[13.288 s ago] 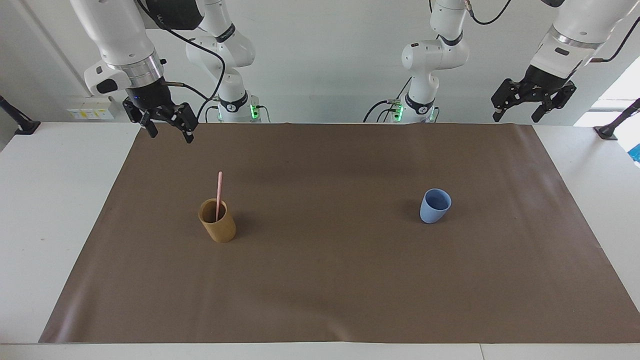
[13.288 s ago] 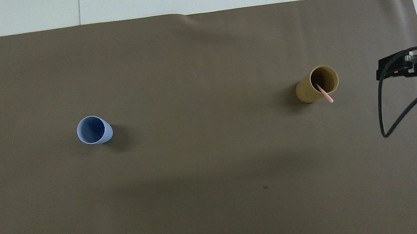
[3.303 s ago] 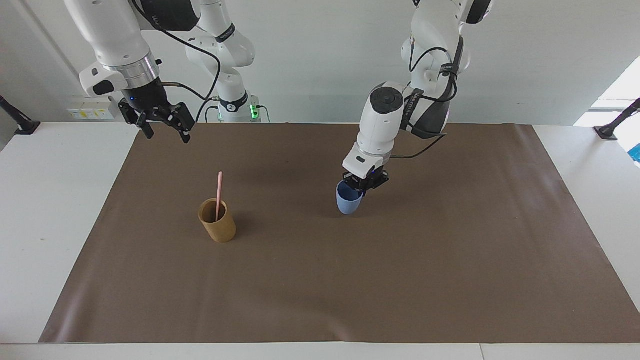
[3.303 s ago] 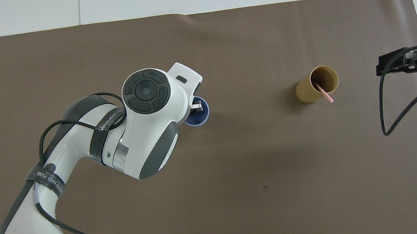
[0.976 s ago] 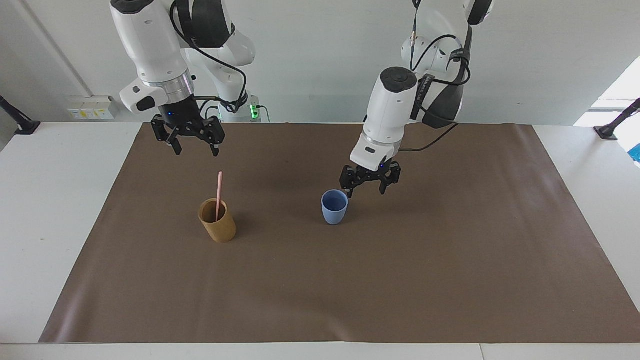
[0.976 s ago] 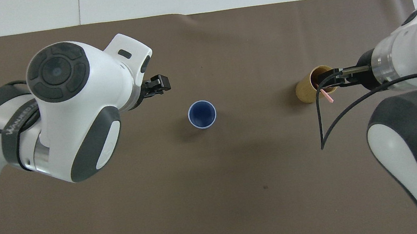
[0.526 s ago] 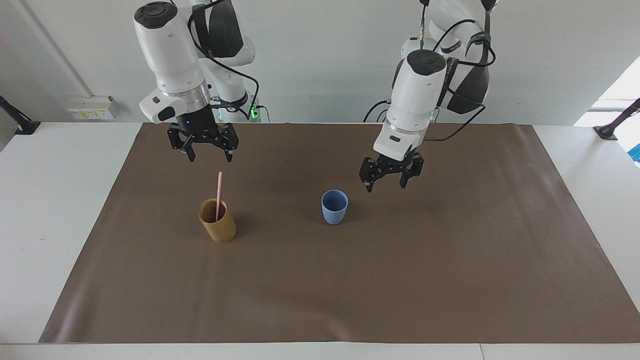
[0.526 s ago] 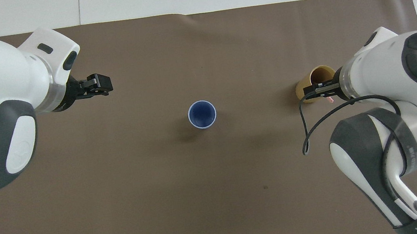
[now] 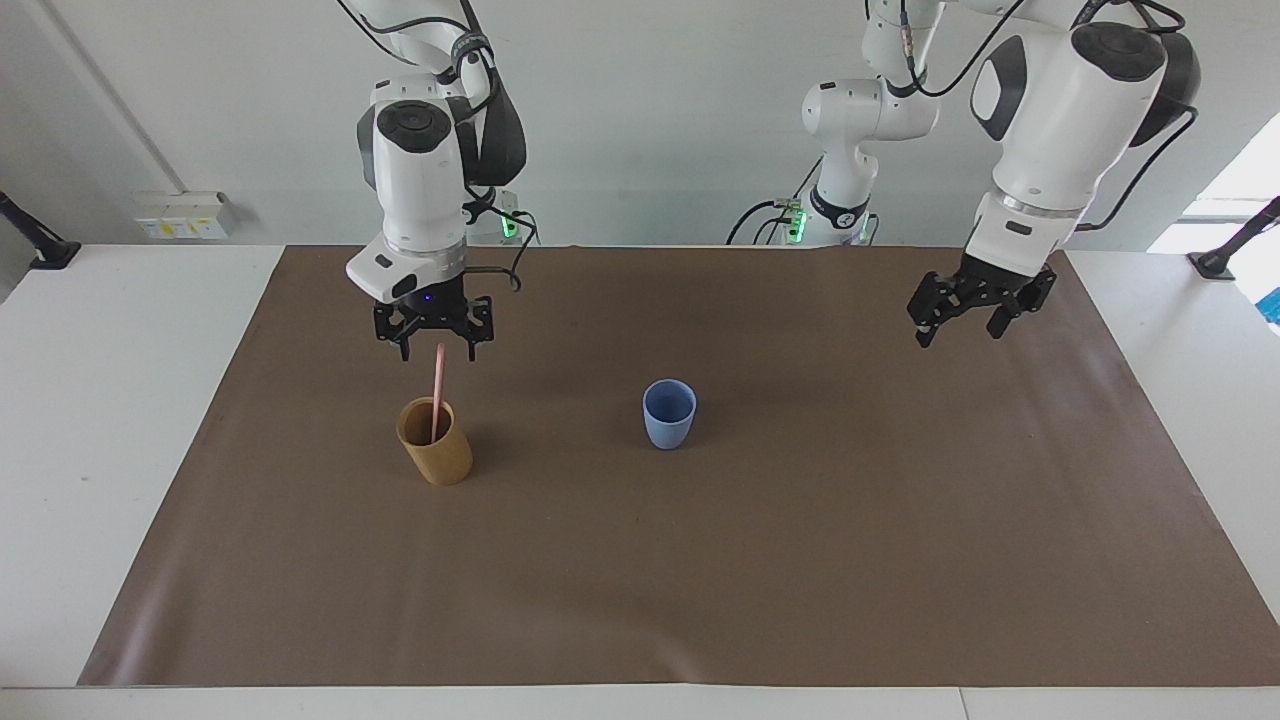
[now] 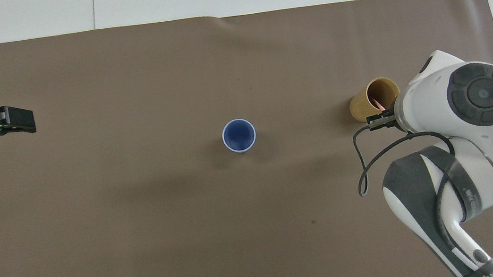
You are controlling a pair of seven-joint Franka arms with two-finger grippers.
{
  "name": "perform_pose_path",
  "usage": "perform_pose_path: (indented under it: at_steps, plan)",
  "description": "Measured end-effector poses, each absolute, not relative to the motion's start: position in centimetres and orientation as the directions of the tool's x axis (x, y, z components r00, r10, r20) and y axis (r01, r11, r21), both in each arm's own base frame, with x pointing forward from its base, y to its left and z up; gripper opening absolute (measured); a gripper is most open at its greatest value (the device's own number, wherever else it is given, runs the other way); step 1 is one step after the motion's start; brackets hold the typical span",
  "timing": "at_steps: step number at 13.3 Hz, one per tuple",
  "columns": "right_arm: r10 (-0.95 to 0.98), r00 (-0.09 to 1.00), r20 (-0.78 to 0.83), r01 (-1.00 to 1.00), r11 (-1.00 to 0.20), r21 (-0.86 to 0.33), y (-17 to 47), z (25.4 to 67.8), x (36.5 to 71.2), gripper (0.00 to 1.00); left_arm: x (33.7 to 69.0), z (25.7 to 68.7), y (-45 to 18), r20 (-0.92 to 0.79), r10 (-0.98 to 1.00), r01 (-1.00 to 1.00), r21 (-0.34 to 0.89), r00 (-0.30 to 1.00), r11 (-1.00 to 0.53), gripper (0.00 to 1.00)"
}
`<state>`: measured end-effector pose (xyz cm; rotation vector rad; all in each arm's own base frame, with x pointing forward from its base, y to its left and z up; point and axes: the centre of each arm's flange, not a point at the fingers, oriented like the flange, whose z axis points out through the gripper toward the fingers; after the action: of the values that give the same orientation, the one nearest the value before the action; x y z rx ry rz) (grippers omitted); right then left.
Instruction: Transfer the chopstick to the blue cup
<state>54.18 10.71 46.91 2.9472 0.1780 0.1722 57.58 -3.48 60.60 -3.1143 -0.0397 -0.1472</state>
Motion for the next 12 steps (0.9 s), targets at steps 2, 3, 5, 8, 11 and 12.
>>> perform_pose_path:
  at_steps: [2,3,5,8,11,12]
  plan:
    - [0.132,0.986,0.103,0.11,-0.976,0.19,10.7,46.9,54.1,0.34,57.1,61.1,-0.3,0.084,0.001,0.003,-0.031,0.996,-1.0,1.0]
    - [0.132,0.986,0.102,0.111,-0.975,0.19,10.7,46.9,54.0,0.22,57.0,61.2,0.6,0.084,-0.007,-0.004,-0.033,0.996,-0.999,1.0]
    - [0.133,0.985,0.105,0.111,-0.975,0.191,10.7,47.0,54.0,0.1,56.7,61.5,1.0,0.075,-0.014,-0.011,-0.035,0.997,-0.999,1.0]
    - [0.136,0.982,0.13,0.111,-0.976,0.187,10.8,47.5,54.1,0.1,55.5,64.4,0.2,0.042,-0.025,-0.024,-0.035,0.999,-0.999,1.0]
    - [0.128,0.978,0.164,0.097,-0.978,0.185,10.5,49.6,54.4,0.1,54.1,65.7,0.3,0.009,-0.049,-0.048,-0.037,0.999,-0.998,1.0]
    - [0.123,0.978,0.169,0.091,-0.978,0.186,10.4,50.6,54.4,0.1,54.0,65.7,0.3,0.004,-0.055,-0.055,-0.037,0.998,-0.998,1.0]
